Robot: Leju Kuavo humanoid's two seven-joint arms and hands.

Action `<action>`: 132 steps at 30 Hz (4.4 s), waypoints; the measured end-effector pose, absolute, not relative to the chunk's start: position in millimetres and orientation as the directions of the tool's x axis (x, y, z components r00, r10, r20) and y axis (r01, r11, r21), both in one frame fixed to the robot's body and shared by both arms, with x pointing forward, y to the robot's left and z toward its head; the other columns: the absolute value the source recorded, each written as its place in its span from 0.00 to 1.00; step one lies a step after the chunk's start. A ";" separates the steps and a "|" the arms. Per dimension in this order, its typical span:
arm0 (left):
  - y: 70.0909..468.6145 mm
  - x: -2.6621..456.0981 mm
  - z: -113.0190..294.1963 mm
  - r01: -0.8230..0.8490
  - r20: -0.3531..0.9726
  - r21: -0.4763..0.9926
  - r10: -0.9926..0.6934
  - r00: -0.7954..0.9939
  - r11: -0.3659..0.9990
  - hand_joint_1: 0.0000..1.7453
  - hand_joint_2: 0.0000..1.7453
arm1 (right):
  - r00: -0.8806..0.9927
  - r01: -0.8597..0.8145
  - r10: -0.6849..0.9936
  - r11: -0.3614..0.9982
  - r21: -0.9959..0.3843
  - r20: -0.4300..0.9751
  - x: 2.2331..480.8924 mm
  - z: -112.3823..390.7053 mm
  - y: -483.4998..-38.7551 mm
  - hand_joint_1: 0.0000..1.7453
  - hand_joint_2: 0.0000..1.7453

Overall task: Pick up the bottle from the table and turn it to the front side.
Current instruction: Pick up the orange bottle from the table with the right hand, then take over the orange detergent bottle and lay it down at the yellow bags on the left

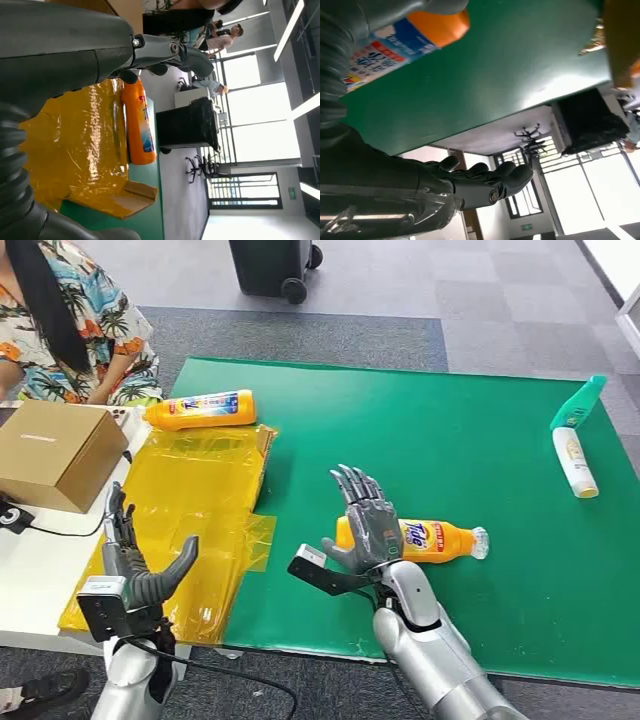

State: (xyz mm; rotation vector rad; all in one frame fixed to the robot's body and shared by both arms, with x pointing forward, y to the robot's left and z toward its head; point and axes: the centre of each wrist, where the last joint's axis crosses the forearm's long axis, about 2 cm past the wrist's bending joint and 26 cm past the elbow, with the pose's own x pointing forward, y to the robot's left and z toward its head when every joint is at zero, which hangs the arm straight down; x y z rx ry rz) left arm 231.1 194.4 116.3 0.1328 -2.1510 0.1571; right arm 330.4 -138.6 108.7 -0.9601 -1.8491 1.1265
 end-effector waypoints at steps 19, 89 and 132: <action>205.4 221.6 116.9 -0.224 0.847 -0.061 -0.068 -0.528 0.973 0.00 1.00 | -0.023 0.153 0.965 -0.254 -0.955 -0.260 336.9 85.0 -217.4 0.00 1.00; 147.2 241.0 137.1 0.413 0.708 -0.386 0.552 -0.441 0.825 0.00 1.00 | -0.530 0.263 0.768 0.553 -0.791 0.361 315.5 100.8 -148.8 1.00 1.00; 138.6 235.6 116.8 0.628 0.708 -0.391 0.656 -0.262 0.673 0.00 1.00 | -0.760 0.012 0.577 0.471 -0.882 0.298 300.2 84.0 -125.5 1.00 1.00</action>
